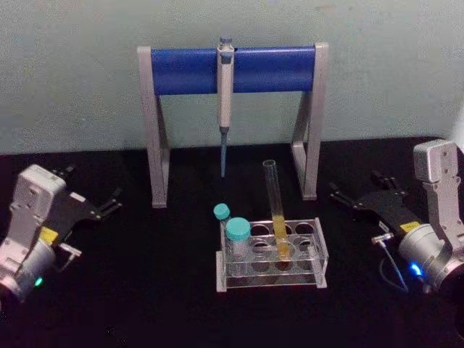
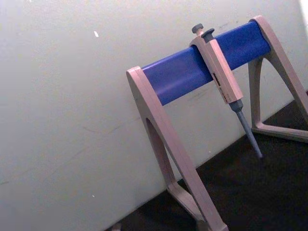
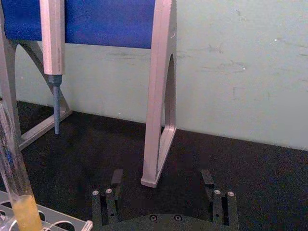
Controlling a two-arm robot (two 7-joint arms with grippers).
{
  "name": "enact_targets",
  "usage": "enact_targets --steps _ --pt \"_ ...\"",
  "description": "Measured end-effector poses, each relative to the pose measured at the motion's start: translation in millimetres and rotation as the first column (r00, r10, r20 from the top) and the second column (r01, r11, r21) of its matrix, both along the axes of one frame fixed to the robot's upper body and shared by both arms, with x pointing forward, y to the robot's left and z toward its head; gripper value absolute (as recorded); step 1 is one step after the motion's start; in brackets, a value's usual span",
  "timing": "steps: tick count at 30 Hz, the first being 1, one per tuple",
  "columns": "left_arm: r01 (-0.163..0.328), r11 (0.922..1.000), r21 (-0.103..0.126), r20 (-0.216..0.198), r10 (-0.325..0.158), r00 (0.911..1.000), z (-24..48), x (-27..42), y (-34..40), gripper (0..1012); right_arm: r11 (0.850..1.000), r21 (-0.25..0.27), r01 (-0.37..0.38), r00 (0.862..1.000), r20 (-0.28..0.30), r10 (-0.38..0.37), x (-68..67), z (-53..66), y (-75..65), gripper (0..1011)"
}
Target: Pick up the test tube from the test tube rack, shake it, then place it back into the test tube rack.
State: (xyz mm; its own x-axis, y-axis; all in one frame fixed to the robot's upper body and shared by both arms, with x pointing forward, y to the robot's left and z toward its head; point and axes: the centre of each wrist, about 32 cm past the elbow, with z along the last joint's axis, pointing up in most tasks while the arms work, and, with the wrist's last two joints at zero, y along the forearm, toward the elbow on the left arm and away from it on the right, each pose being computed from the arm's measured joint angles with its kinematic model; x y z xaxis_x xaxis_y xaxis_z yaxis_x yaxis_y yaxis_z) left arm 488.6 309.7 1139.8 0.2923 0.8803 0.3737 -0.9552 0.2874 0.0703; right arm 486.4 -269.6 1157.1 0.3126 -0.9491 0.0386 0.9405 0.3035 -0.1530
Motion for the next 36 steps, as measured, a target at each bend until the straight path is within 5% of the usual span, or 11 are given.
enact_targets --steps 36 --pt "0.0 1.0 0.0 0.0 0.0 1.0 0.0 0.0 0.0 1001 1.0 0.0 0.002 1.0 0.007 -0.002 -0.6 1.2 0.3 1000"
